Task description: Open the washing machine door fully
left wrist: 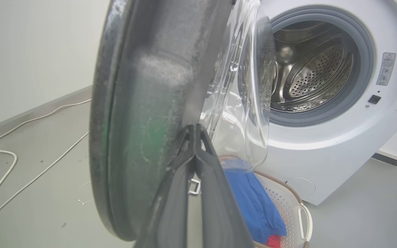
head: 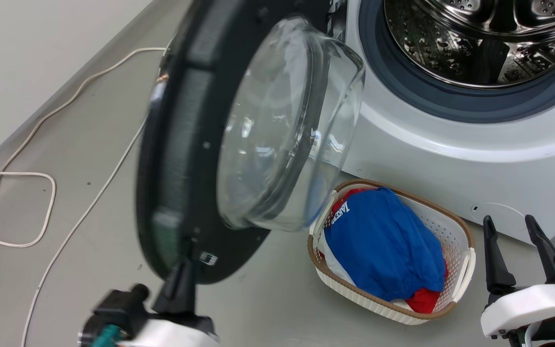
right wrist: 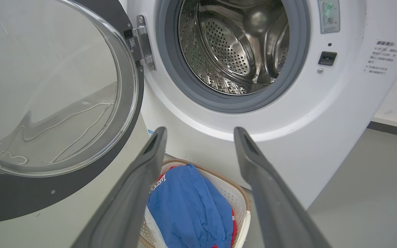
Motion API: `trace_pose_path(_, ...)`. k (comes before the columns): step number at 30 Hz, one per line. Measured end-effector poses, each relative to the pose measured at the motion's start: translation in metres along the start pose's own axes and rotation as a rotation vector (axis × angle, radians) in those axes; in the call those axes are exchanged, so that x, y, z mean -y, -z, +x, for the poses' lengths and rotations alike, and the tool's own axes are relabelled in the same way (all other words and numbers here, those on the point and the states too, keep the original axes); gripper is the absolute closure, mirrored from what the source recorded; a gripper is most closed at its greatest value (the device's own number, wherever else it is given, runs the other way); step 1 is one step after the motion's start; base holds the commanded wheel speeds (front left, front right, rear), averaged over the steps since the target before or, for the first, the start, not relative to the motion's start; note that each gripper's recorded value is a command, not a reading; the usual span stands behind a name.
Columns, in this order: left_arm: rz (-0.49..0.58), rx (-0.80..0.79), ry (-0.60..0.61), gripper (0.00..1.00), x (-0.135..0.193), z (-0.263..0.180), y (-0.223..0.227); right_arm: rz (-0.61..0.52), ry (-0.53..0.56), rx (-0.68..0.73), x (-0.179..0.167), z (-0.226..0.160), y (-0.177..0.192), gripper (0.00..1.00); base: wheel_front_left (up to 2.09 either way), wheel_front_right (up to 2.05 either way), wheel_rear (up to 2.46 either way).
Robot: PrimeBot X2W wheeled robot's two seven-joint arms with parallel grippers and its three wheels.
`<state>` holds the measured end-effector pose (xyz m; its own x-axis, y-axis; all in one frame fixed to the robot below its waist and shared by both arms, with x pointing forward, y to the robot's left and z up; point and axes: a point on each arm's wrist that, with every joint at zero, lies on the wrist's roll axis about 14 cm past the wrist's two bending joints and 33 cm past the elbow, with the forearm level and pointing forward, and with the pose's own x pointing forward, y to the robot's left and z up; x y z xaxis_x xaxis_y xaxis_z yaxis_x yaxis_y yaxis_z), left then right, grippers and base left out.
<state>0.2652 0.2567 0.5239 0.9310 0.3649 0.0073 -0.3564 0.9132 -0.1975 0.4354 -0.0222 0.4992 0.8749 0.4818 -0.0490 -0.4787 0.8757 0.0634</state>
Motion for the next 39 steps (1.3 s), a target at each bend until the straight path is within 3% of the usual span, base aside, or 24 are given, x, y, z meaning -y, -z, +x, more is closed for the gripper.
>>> trace_pose_path(8, -0.017, 0.021, -0.089, 1.0, -0.05, 0.021, -0.007, -0.003, 0.013, -0.014, 0.005, 0.0, 0.001, 0.0, 0.0, 0.0, 0.0)
trace_pose_path(22, 0.09, 0.044, -0.164, 1.0, -0.113, 0.084, -0.02, -0.008, 0.075, -0.046, 0.03, 0.002, 0.012, 0.0, 0.0, 0.0, 0.0)
trace_pose_path(39, 0.112, 0.048, -0.272, 1.0, -0.164, 0.119, -0.035, -0.013, 0.109, -0.049, 0.043, 0.002, 0.014, 0.0, 0.0, 0.0, 0.0)
